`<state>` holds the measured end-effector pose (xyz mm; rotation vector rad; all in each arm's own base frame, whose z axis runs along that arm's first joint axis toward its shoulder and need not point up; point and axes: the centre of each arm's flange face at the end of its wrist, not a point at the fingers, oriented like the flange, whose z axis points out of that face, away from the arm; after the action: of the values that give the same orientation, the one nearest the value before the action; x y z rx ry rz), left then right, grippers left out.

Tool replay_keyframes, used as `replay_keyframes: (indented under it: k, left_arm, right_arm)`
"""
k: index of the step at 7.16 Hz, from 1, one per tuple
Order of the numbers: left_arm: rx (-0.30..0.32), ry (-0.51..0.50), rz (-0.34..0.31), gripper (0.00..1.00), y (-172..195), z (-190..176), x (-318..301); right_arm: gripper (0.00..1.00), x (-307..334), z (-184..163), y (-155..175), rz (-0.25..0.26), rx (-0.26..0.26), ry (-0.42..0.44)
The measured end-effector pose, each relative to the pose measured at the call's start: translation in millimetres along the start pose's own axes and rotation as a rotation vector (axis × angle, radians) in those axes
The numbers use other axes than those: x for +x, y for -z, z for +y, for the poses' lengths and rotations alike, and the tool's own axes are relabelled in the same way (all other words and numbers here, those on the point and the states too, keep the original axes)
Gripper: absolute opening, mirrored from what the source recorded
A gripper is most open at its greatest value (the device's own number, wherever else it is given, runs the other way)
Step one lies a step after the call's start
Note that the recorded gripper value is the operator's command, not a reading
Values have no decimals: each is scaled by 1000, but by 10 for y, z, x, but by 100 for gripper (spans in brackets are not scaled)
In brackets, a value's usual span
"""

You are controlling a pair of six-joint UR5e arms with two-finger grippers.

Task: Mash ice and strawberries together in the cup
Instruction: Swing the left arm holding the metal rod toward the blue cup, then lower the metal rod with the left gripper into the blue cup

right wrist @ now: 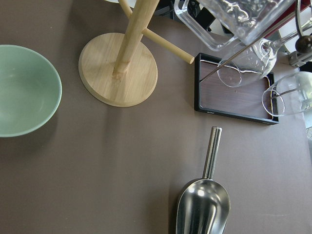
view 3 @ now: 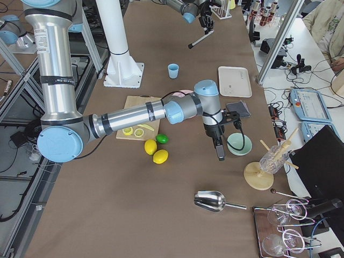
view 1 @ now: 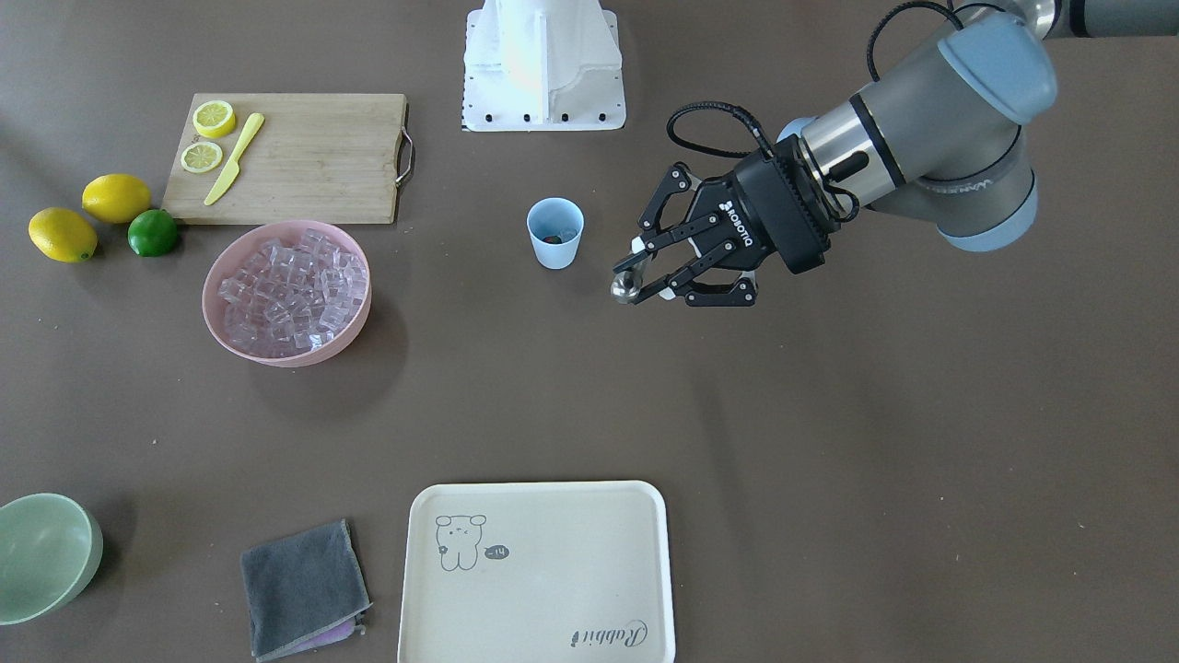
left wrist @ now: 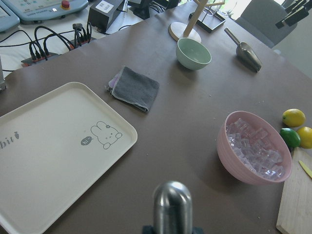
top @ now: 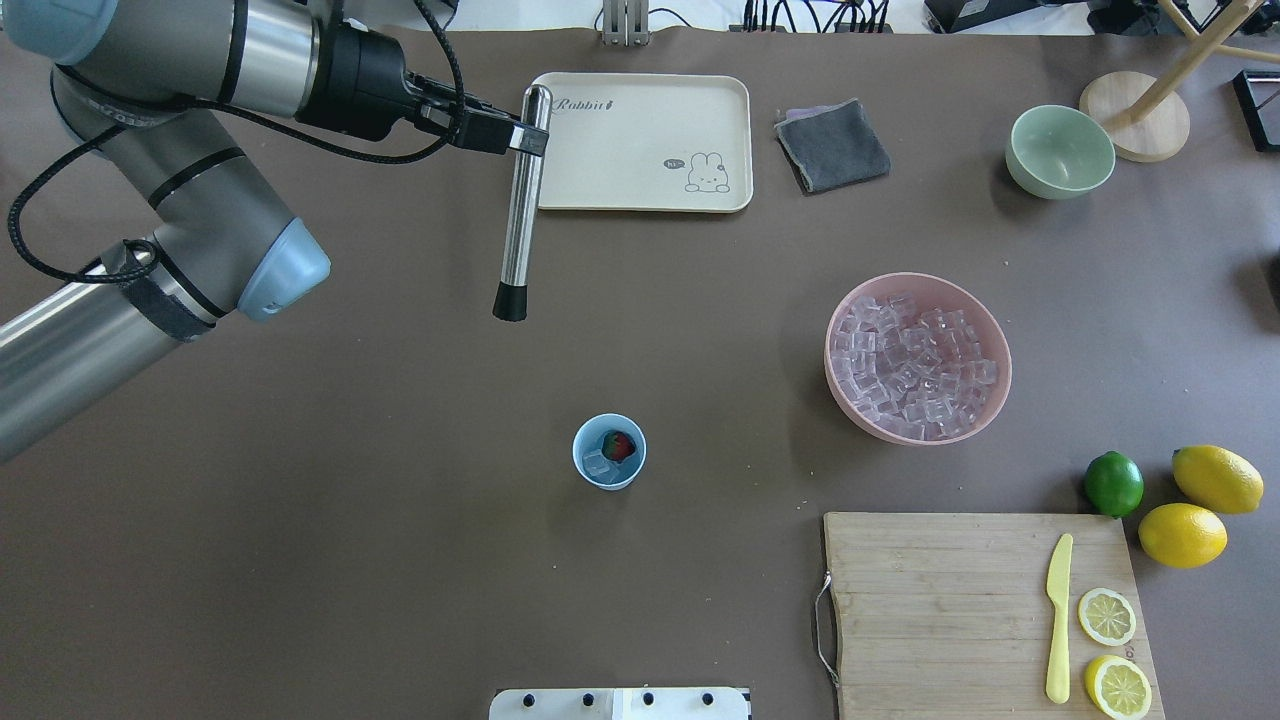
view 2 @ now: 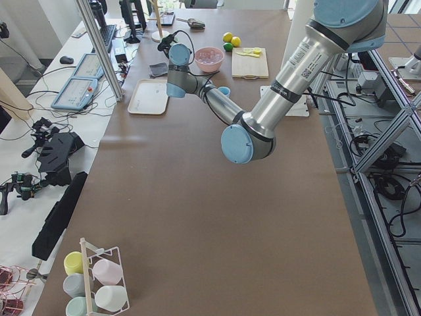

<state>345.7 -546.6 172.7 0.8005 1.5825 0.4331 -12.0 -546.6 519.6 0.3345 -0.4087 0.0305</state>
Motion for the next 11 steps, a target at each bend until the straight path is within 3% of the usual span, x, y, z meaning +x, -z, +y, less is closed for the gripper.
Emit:
replay_keyframes:
  k: [2, 5, 9, 11]
  left_arm:
    - [56, 52, 120, 0, -5, 308, 12]
    - [161, -49, 265, 0, -189, 676, 159]
    - [213, -361, 277, 0, -290, 832, 238]
    - [209, -428, 294, 0, -387, 1016, 307]
  right_arm:
    - [100, -50, -102, 51, 0, 17, 6]
    - [100, -72, -127, 65, -1, 23, 9]
    - [100, -83, -153, 167, 20, 51, 5]
    - [100, -83, -158, 181, 27, 56, 2]
